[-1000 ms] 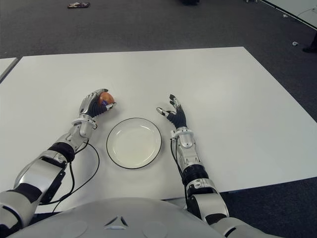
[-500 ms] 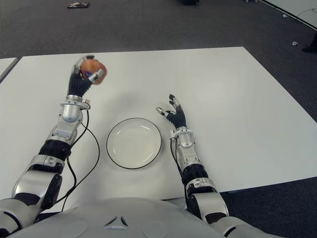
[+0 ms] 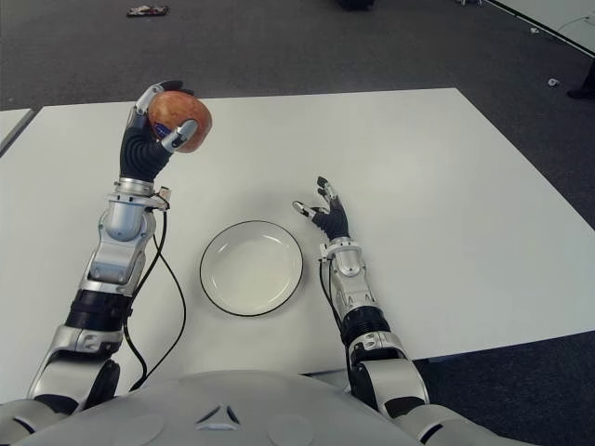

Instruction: Put the apples into the plate.

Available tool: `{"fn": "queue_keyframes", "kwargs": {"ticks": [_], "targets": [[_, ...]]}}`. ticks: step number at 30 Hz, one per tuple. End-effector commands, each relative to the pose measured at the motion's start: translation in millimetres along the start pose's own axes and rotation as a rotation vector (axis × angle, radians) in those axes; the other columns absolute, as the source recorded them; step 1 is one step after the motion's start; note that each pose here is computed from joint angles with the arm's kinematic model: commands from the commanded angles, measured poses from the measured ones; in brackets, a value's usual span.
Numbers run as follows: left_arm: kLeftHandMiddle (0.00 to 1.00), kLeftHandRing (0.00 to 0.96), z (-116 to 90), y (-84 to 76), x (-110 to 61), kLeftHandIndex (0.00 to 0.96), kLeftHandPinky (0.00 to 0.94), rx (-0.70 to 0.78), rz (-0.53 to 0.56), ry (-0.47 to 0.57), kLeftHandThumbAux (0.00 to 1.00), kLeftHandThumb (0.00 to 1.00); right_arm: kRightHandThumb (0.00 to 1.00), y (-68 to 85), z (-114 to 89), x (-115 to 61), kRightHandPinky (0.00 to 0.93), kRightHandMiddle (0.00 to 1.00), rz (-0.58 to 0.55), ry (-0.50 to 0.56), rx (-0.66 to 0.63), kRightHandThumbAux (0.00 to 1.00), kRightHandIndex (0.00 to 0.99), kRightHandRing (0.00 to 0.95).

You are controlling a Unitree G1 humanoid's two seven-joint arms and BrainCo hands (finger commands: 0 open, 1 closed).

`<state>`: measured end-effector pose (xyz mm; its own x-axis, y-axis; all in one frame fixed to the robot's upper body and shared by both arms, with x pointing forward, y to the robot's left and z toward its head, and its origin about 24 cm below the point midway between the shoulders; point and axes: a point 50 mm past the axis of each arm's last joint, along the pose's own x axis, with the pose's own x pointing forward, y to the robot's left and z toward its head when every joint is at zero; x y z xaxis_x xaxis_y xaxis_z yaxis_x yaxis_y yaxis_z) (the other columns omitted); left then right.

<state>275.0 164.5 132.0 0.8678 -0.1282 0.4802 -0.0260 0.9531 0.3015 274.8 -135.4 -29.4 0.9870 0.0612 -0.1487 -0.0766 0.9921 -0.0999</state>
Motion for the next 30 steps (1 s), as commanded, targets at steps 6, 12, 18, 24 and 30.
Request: {"fn": "queue_keyframes", "kwargs": {"ticks": [6, 12, 18, 24, 30], "targets": [[0.871, 0.875, 17.9, -13.6, -3.6, 0.443, 0.875, 0.002, -0.129, -0.047, 0.697, 0.745, 0.146, 0.3, -24.3, -11.6, 0.124, 0.016, -0.001, 0.12, 0.002, 0.701, 0.0, 0.055], [0.877, 0.877, 24.3, -41.5, -7.5, 0.443, 0.878, 0.0, -0.249, -0.146, 0.698, 0.743, 0.135, 0.5, -24.5, -10.9, 0.133, 0.024, -0.001, 0.121, -0.002, 0.697, 0.0, 0.064], [0.874, 0.872, 21.7, -60.1, -19.3, 0.443, 0.874, 0.002, -0.362, -0.191, 0.698, 0.742, 0.13, 0.8, -23.9, -10.8, 0.132, 0.026, 0.0, 0.12, -0.003, 0.704, 0.0, 0.066], [0.866, 0.869, 8.7, -75.1, -29.5, 0.443, 0.865, 0.063, -0.46, -0.215, 0.698, 0.737, 0.111, 0.8, -23.0, -11.0, 0.153, 0.03, 0.003, 0.111, 0.009, 0.708, 0.0, 0.078], [0.859, 0.865, -4.1, -77.8, -34.3, 0.443, 0.864, 0.147, -0.526, -0.225, 0.699, 0.734, 0.104, 0.4, -23.4, -11.0, 0.176, 0.033, -0.002, 0.105, 0.027, 0.701, 0.0, 0.089]]}}
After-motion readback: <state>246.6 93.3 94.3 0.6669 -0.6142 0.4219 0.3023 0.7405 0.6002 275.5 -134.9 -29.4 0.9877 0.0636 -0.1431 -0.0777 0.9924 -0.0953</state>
